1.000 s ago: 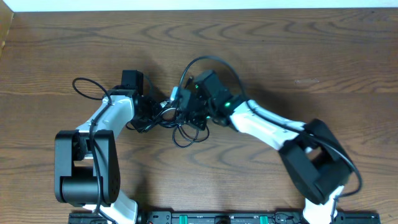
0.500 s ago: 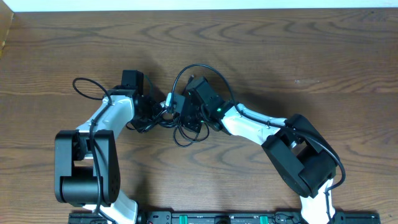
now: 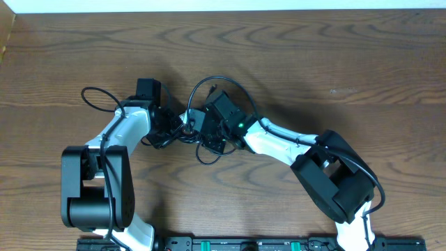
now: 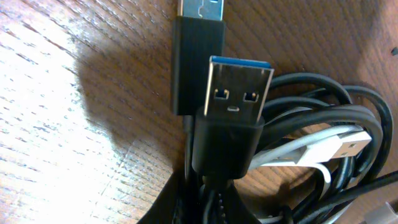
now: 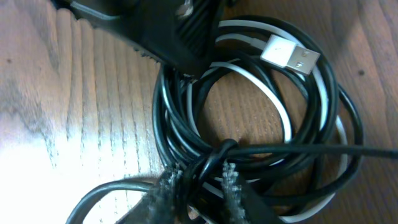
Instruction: Untangle cables
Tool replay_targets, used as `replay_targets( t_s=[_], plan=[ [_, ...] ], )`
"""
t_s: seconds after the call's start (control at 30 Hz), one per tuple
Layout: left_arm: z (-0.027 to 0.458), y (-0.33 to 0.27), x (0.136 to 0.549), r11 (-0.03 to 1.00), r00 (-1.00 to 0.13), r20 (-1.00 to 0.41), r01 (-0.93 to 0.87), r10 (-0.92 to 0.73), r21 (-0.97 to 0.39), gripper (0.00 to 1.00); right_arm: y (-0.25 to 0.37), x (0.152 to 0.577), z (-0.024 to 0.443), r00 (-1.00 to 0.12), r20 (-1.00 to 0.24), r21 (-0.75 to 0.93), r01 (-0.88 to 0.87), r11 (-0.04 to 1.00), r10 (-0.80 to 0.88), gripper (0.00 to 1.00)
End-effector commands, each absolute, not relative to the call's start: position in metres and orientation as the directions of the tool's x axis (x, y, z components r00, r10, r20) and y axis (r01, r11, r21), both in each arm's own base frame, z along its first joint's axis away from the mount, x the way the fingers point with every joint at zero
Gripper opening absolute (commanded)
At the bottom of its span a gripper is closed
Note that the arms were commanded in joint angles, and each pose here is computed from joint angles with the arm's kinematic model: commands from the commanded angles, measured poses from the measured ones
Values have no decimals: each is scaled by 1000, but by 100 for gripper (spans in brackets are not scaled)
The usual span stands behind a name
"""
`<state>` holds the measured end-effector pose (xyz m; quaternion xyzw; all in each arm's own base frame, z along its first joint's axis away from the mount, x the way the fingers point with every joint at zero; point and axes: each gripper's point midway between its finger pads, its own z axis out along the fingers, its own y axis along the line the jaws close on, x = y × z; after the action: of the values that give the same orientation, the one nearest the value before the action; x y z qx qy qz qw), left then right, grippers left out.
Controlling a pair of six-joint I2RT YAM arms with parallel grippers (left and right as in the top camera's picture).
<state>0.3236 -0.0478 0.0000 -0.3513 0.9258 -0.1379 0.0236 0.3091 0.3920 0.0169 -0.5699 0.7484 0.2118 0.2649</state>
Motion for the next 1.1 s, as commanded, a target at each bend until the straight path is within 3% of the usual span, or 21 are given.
replay_targets(
  t_s=[0.0,0.03,0.07,0.17,0.3,0.5,0.73,0.93,1.07],
  plan=[
    [-14,-40,308,733,-756,63,-649,-651,-204,8,372,308,-26,-252,-537,-11,-952,305,-805,22],
    [-14,-40,308,733,-756,63,-649,-651,-204,8,373,309,-25,-251,-540,-14,-952,306,-803,8],
    [-14,-40,308,733,-756,63,-649,-651,-204,8,373,310,-24,-249,-544,-15,-952,306,-802,1],
    [-14,-40,308,733,-756,63,-649,-651,-204,8,374,311,-21,-280,-552,9,-944,330,-786,1],
    [-14,-40,308,733,-756,63,-649,-651,-204,8,375,302,-6,-381,-579,171,-921,350,-721,1],
    [-14,-40,308,733,-756,63,-649,-651,-204,8,358,318,11,-707,-498,497,-707,503,-503,1],
    [-14,-40,309,733,-756,62,-648,-651,-204,8,350,312,44,-759,-482,707,-632,318,-438,1],
    [-14,-40,309,733,-756,62,-648,-651,-204,8,339,313,79,-773,-505,792,-592,149,-385,1],
    [-14,-40,309,734,-756,61,-649,-652,-203,8,325,323,102,-775,-530,798,-593,106,-343,1]
  ],
)
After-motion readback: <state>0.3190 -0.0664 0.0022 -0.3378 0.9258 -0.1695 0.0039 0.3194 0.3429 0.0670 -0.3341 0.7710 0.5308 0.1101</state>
